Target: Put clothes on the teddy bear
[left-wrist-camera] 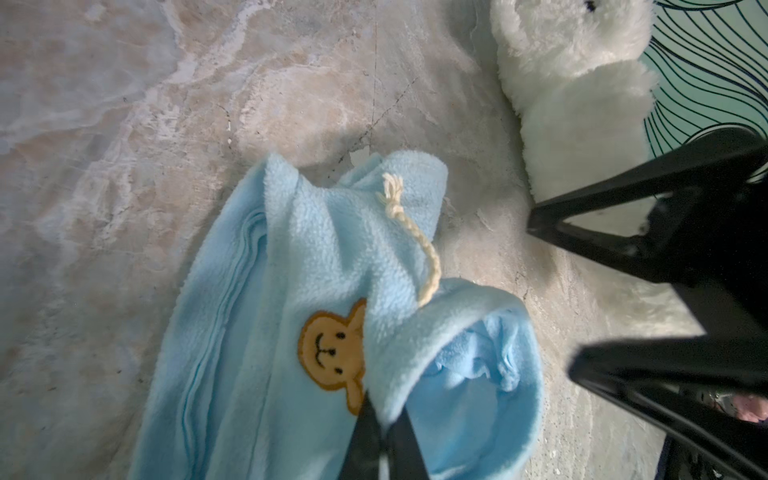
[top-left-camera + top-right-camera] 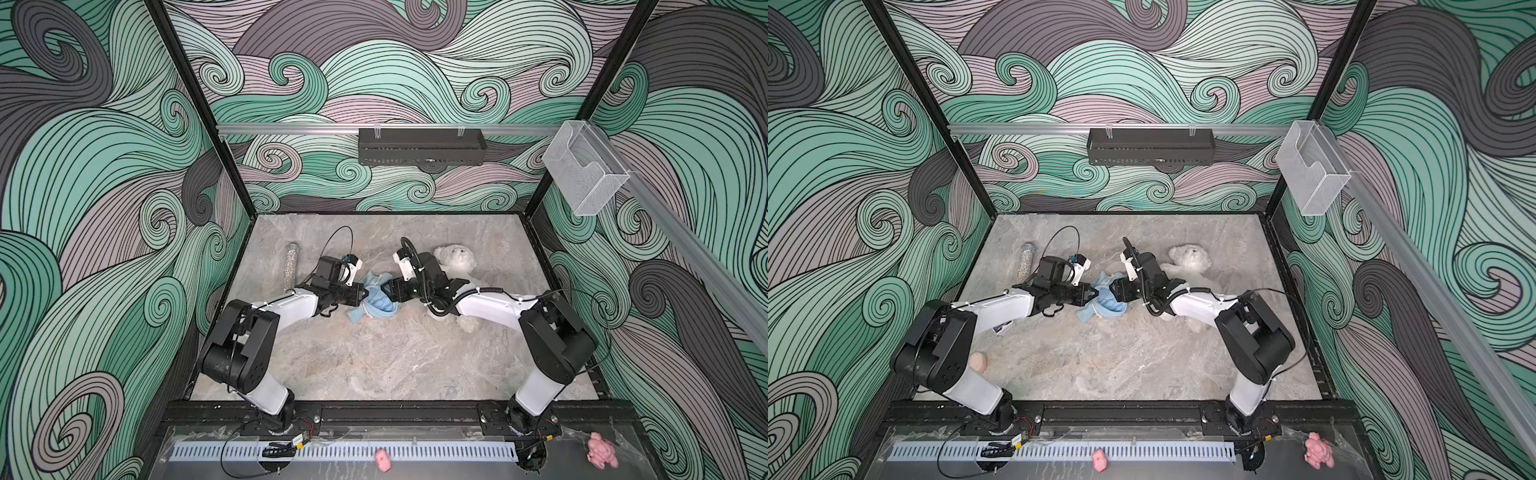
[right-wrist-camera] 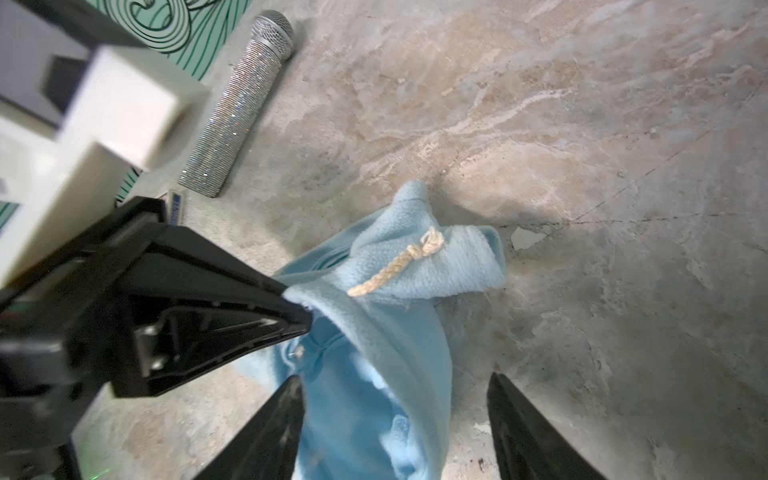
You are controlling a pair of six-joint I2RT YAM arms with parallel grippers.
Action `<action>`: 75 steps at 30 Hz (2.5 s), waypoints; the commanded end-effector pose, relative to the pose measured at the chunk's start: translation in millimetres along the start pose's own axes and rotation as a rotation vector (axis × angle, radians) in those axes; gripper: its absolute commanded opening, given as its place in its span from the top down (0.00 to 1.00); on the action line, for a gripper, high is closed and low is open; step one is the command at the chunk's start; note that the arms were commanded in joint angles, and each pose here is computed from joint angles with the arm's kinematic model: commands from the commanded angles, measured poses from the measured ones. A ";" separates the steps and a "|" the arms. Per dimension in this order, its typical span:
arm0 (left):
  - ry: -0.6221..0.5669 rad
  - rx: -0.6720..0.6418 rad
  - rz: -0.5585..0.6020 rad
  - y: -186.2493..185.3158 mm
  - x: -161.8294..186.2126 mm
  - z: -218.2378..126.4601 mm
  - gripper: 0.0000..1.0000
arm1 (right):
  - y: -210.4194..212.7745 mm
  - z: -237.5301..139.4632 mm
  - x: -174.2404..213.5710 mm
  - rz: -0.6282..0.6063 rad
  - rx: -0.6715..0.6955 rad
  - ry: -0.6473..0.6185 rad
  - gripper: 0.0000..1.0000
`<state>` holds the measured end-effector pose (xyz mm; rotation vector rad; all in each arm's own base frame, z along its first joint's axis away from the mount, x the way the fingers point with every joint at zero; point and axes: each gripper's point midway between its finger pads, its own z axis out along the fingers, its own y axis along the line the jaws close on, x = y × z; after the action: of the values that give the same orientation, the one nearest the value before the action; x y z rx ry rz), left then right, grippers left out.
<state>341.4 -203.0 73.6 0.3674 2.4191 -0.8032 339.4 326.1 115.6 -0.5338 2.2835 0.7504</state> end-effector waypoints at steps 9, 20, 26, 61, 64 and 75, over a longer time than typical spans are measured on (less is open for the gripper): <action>-0.035 -0.094 0.021 10.1 -26.1 -9.9 1.00 | -147.3 -135.5 -28.2 0.104 0.523 -0.060 0.01; -0.029 -0.059 0.013 3.3 -29.0 -9.5 1.00 | -231.8 -121.8 -38.5 0.303 0.674 -0.038 0.01; -0.028 -0.037 0.008 -1.8 -29.2 -10.4 1.00 | -249.0 -116.5 -25.6 0.301 0.742 -0.001 0.01; 0.056 -0.181 0.233 -21.3 -9.6 6.0 0.40 | -243.3 -116.0 16.6 0.303 0.719 0.048 0.01; 0.093 -0.166 0.232 -21.1 -4.1 14.9 0.45 | -243.3 -115.4 17.8 0.304 0.717 0.051 0.01; 0.182 -0.030 0.259 -55.7 5.7 47.0 0.75 | -242.2 -114.2 23.0 0.312 0.710 0.063 0.01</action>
<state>338.9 -257.8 59.1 0.6922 2.4848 -0.5797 410.6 69.5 81.3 0.1296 2.4996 0.0222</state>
